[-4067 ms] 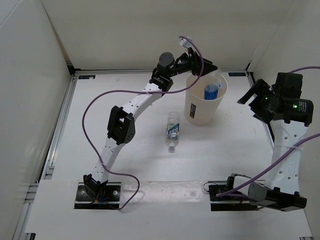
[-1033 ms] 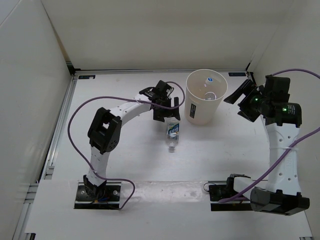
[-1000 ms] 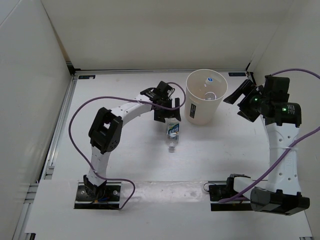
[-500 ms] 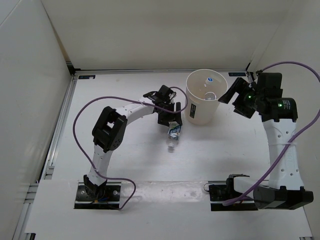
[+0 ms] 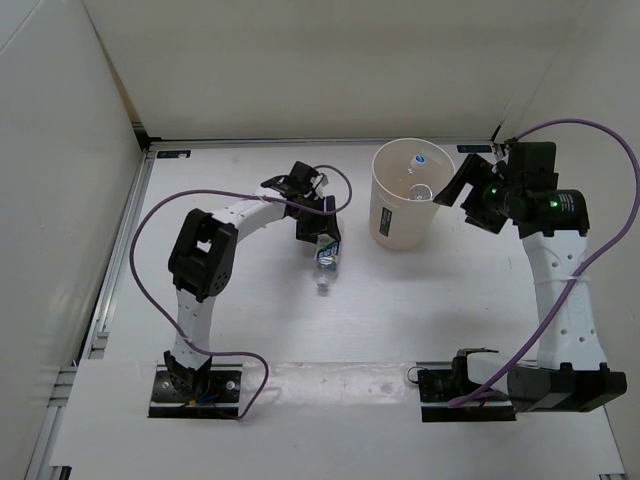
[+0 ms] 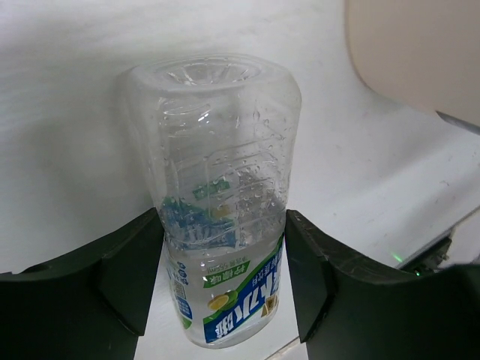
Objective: Put the plastic bottles in the bin
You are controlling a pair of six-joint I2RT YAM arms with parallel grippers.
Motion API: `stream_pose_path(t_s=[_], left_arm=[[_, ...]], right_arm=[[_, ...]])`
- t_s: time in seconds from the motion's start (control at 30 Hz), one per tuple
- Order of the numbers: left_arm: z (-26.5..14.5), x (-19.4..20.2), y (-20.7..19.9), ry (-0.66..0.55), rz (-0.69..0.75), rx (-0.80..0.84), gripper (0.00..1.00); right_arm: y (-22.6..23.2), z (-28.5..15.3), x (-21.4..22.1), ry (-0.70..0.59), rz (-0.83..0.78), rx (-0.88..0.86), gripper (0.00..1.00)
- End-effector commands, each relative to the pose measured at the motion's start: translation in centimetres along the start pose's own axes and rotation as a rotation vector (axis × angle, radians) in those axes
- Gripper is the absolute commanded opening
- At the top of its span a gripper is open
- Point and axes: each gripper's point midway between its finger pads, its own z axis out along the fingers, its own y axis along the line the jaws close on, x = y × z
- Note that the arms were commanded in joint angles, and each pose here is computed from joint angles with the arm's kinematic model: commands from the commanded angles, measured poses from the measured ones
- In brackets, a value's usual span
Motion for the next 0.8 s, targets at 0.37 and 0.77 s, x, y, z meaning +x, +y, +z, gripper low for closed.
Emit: stream_pose_path(t_s=[0.37, 0.77], left_arm=[[-13.9, -13.6, -6.6, -0.475, 0.219, 0.090, 0.39], [-28.8, -19.9, -15.5, -0.972, 0.397, 0.293, 0.39]], right_arm=[[0.7, -0.8, -2.9, -0.101, 0.006, -0.026, 0.90], [1.2, -0.1, -3.1, -0.081, 0.037, -0.050, 0.90]])
